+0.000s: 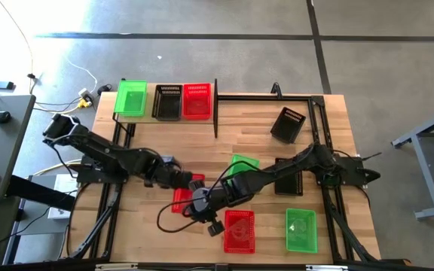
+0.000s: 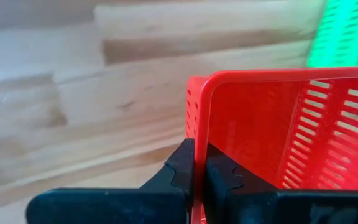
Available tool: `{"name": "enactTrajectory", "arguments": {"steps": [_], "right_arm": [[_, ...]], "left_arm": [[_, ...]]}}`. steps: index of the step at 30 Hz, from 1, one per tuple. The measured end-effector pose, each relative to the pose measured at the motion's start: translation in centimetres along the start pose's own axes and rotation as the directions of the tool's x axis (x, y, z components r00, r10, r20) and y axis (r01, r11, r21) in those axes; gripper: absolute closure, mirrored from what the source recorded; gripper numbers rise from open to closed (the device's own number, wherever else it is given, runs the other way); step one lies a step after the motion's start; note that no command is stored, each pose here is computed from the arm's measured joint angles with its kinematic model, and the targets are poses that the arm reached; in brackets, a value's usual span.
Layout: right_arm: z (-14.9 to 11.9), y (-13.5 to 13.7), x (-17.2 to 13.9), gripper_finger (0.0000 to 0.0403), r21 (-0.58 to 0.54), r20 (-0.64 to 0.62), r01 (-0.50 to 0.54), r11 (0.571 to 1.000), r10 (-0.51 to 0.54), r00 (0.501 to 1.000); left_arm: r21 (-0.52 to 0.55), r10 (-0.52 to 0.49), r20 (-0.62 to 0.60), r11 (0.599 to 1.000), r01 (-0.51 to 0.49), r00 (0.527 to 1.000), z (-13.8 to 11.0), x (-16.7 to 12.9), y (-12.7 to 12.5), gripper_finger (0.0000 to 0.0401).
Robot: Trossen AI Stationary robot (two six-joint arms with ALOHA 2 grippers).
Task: Stack baskets on shelf by color
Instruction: Stack the left red bin on top of the red bin on the shelf
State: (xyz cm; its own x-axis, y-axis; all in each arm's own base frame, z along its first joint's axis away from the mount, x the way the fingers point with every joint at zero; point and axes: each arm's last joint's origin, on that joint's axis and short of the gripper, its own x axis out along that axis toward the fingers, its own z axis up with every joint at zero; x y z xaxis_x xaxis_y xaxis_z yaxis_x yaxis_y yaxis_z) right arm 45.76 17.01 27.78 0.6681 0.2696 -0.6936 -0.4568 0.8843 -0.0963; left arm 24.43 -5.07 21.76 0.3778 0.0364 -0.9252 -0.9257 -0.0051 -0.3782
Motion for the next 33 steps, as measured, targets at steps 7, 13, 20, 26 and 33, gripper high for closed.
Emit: {"name": "enactTrajectory", "arguments": {"steps": [7, 13, 20, 26, 33], "right_arm": [[-0.2, -0.5, 0.2, 0.0291, 0.052, -0.026, 0.092, 0.994, -0.091, 0.996], [-0.8, -0.9, 0.2, 0.0254, 0.104, -0.075, 0.097, 0.99, -0.089, 0.993], [-1.7, -1.6, -0.1, 0.024, 0.153, -0.169, 0.153, 0.976, -0.127, 0.977], [-2.3, -2.1, -0.3, 0.0241, 0.163, -0.227, 0.186, 0.969, -0.147, 0.963], [-2.9, -3.2, -0.3, 0.026, 0.211, -0.268, 0.209, 0.955, -0.149, 0.952]], "left_arm": [[0.026, -0.038, 0.026, 0.999, 0.037, 0.999, 1.5, -1.1, -1.4, 0.0398], [0.025, -0.053, 0.039, 0.998, 0.053, 0.998, 2.5, -1.4, -2.0, 0.0398], [0.019, -0.059, 0.011, 0.998, 0.059, 0.998, 3.8, -1.9, -2.6, 0.0398], [0.001, -0.074, -0.03, 0.997, 0.074, 0.997, 4.8, -2.1, -2.9, 0.0398], [-0.014, -0.113, -0.05, 0.994, 0.112, 0.992, 5.4, -2.3, -3.4, 0.0398]]}}
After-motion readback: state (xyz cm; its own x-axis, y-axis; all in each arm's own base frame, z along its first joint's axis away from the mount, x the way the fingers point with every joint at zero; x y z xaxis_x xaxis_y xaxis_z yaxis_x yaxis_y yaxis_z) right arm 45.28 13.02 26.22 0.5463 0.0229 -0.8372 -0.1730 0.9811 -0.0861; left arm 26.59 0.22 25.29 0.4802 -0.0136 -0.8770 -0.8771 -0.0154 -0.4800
